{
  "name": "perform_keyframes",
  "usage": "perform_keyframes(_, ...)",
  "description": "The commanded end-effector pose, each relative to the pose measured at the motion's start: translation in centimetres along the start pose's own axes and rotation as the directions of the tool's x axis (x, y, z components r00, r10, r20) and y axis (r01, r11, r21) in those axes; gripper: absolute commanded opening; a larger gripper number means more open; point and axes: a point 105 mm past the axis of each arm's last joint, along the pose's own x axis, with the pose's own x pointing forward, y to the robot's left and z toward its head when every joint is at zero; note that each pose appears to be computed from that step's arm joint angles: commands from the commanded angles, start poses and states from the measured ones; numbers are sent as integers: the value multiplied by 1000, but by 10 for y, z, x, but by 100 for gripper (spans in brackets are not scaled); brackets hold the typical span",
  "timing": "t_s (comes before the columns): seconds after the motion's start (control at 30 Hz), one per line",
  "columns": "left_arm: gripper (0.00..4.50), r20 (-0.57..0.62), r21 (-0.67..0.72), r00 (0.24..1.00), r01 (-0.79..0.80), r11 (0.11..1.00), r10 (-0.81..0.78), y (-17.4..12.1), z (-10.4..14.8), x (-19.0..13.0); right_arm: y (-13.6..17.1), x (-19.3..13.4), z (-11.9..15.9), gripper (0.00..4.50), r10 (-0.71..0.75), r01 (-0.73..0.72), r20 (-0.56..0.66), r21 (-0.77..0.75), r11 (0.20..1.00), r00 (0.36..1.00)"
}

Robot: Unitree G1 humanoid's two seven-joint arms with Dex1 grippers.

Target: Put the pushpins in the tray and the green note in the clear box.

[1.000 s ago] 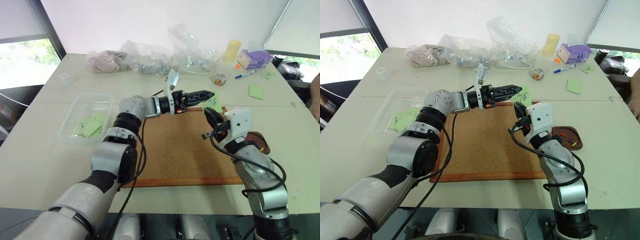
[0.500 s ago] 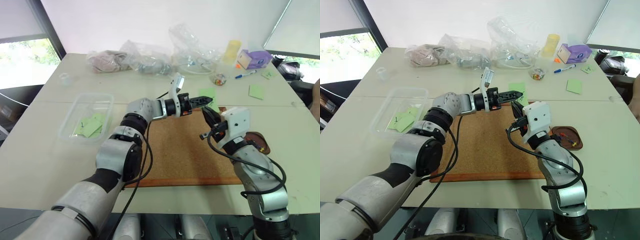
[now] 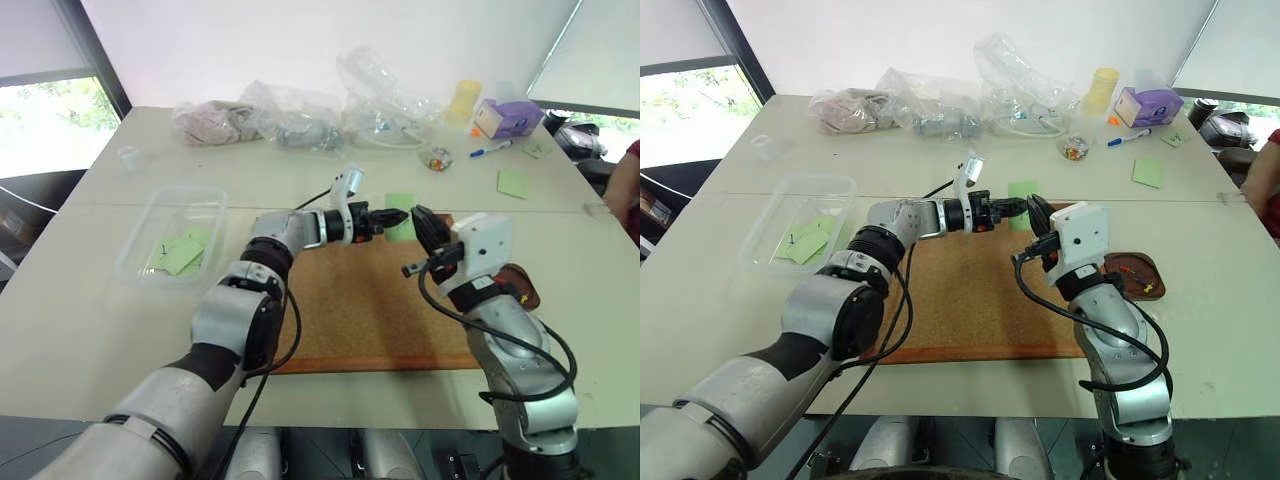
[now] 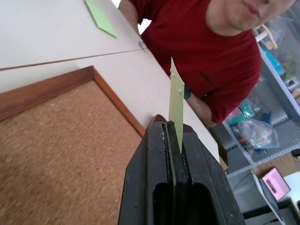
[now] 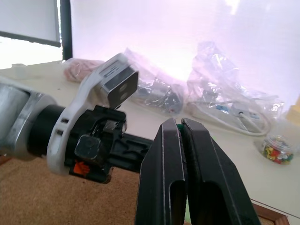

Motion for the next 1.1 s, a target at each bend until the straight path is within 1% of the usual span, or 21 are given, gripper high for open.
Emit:
perform_keyframes(0.03, 1, 2, 66, 996, 84, 994, -84, -14, 11, -5, -50, -19, 8, 0, -263, 260, 22, 81, 962, 965)
perform_keyframes(0.07, 1, -21, 128, 993, 116, 985, -114, -19, 8, -7, -67, -27, -4, 0, -329, 331, -30, 78, 941, 944)
perform_keyframes(0.17, 1, -89, 253, 979, 199, 947, -182, -35, -4, -14, -98, -44, -31, 0, -438, 449, -157, 39, 893, 885)
perform_keyframes(0.3, 1, -139, 330, 965, 258, 908, -224, -54, -22, -25, -121, -63, -66, 0, -498, 512, -321, -47, 858, 805)
perform_keyframes(0.5, 1, -122, 329, 970, 241, 913, -212, -62, -31, -31, -135, -75, -90, 0, -515, 537, -428, -79, 840, 742)
perform_keyframes(0.67, 1, -120, 334, 973, 224, 915, -195, -60, -34, -31, -140, -75, -101, 0, -504, 535, -466, -76, 841, 727)
perform_keyframes(0.8, 1, -118, 334, 974, 221, 916, -192, -60, -34, -31, -144, -73, -104, 0, -505, 542, -470, -65, 838, 724)
perform_keyframes(0.9, 0, -118, 335, 975, 219, 917, -190, -60, -34, -31, -145, -71, -104, 90, -504, 544, -468, -58, 837, 726)
perform_keyframes(0.97, 0, -118, 335, 975, 217, 917, -188, -59, -34, -32, -146, -71, -104, 198, -508, 547, -466, -58, 835, 725)
perform_keyframes(1.1, 0, -118, 336, 976, 214, 917, -185, -59, -34, -32, -146, -72, -103, 396, -515, 559, -462, -50, 828, 722)
